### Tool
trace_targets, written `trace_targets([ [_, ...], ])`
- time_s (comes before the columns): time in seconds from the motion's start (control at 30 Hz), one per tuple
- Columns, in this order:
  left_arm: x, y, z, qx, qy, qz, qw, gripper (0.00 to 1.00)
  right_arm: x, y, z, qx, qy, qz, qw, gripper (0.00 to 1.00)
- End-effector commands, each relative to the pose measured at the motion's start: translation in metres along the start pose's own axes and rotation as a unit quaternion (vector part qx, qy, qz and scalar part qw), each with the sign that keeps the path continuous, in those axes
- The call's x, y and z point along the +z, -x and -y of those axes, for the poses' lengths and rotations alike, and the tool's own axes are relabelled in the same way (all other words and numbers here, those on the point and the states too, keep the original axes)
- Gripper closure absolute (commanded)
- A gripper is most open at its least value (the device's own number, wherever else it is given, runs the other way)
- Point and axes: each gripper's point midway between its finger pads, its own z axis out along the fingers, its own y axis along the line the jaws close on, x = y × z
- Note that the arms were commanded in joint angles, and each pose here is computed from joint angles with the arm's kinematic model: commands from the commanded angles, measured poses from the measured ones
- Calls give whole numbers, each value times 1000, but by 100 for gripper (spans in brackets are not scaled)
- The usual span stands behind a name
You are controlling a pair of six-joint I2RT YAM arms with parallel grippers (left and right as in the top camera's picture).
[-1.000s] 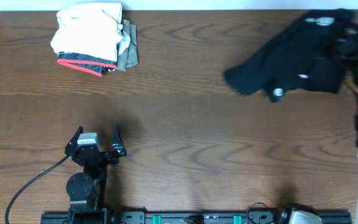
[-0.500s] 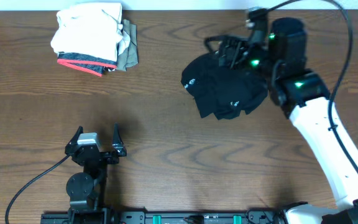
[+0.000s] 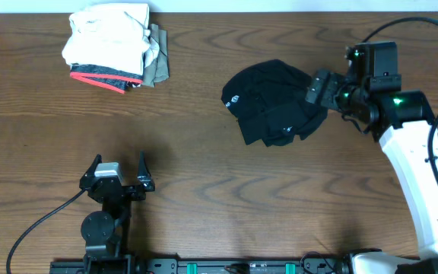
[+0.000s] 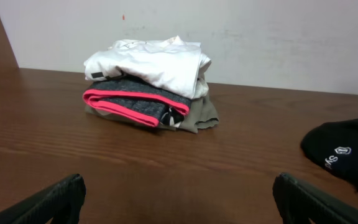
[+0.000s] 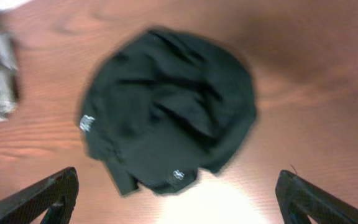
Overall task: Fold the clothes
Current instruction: 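Drag the black shirt leftward toward table center with the right gripper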
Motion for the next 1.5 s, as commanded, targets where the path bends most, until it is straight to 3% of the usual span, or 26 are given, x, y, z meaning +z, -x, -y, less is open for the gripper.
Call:
trace_targets([
  [0.0, 1, -15, -2, 1, 2, -24, 1000, 2, 17, -8, 18, 3, -36, -27, 999, 1],
  [0.37, 1, -15, -1, 1, 2, -24, 1000, 2, 94, -54, 0, 22, 29, -163, 986, 5],
  [0.57, 1, -15, -2, 1, 2, -24, 1000, 2, 124, -66, 4, 29, 29, -191, 981, 9],
  [0.8, 1, -15, -1, 1, 2, -24, 1000, 2, 134, -74, 0, 28, 36, -206, 977, 32],
  [0.9, 1, -15, -2, 1, 2, -24, 1000, 2, 134, -76, -6, 26, 48, -209, 976, 30],
  [1.0, 1, -15, -1, 1, 2, -24, 1000, 2, 134, -77, -8, 0, 53, -207, 977, 12],
  [1.1, 1, -15, -1, 1, 2, -24, 1000, 2, 137, -69, 1, -50, 38, -186, 981, 2],
  [1.33, 1, -15, -2, 1, 2, -24, 1000, 2, 136, -61, 27, -102, 30, -183, 977, 2],
  [1.47, 1, -15, -2, 1, 2, -24, 1000, 2, 135, -74, 24, -136, 81, -202, 966, 4],
])
